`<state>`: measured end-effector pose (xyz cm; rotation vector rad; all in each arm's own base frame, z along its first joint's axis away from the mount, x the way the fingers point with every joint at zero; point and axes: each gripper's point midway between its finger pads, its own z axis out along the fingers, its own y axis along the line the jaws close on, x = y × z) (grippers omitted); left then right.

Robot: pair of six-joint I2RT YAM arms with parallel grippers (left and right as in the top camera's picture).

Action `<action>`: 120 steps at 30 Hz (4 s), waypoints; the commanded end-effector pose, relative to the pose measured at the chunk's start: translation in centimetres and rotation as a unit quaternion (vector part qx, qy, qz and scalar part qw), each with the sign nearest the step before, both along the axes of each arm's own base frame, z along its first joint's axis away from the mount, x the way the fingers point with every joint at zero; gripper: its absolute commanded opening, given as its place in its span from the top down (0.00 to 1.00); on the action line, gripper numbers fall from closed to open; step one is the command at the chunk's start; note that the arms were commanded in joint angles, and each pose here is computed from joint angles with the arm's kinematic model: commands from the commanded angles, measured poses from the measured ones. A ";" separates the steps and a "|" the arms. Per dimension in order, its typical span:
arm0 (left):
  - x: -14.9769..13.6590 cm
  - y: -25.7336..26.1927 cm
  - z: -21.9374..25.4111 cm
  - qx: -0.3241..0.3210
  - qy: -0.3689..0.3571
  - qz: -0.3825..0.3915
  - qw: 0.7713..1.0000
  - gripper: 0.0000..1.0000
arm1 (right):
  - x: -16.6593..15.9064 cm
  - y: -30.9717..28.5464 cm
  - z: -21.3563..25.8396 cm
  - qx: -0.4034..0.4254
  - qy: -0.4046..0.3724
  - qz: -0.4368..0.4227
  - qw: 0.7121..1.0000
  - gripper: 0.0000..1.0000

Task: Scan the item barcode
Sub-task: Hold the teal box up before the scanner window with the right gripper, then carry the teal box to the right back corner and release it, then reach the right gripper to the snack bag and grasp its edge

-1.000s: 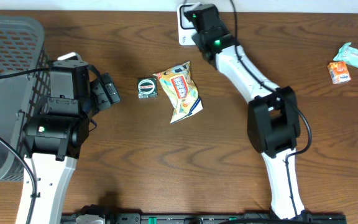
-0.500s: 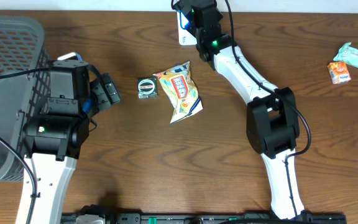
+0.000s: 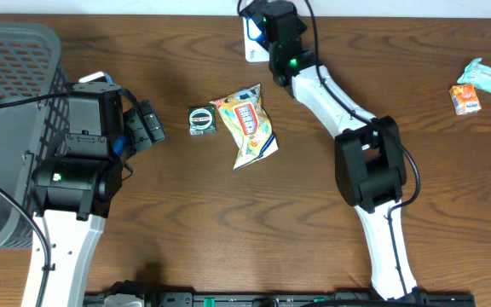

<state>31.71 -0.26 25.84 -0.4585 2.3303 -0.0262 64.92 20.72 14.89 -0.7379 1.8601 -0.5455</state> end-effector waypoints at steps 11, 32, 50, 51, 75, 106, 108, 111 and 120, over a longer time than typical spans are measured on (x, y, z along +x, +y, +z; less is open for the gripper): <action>0.0 0.2 0.2 0.006 -0.003 -0.001 1.000 0.03 | -4.3 -26.8 -0.2 -0.085 0.118 -0.320 0.936 0.99; 0.0 0.2 0.2 0.006 -0.003 -0.001 1.000 0.02 | -14.1 -47.1 -6.2 0.101 0.235 -0.472 0.844 0.16; 0.0 0.2 0.2 0.006 -0.003 -0.001 1.000 0.02 | -10.7 -15.5 -1.7 0.509 0.384 0.065 0.767 0.01; 0.0 0.2 0.2 0.006 -0.003 -0.001 1.000 0.02 | -11.2 -13.6 -1.1 0.519 0.393 0.092 0.753 0.01; 0.0 0.2 0.2 0.006 -0.003 -0.001 1.000 0.02 | -15.8 5.1 -0.2 0.388 0.437 0.061 0.809 0.99; 0.0 0.2 0.2 0.006 -0.003 -0.001 1.000 0.02 | -23.2 3.4 -3.5 0.172 0.485 -0.081 0.854 0.77; 0.0 0.2 0.2 0.006 -0.003 -0.001 1.000 0.02 | -24.2 3.3 -3.0 0.163 0.495 -0.083 0.849 0.73; 0.0 0.2 0.2 0.006 -0.003 -0.001 1.000 0.02 | -26.9 2.7 -3.9 0.131 0.534 -0.097 0.829 0.99; 0.0 0.2 0.2 0.006 -0.003 -0.001 1.000 0.03 | -30.5 2.9 -9.6 0.096 0.573 -0.123 0.805 0.99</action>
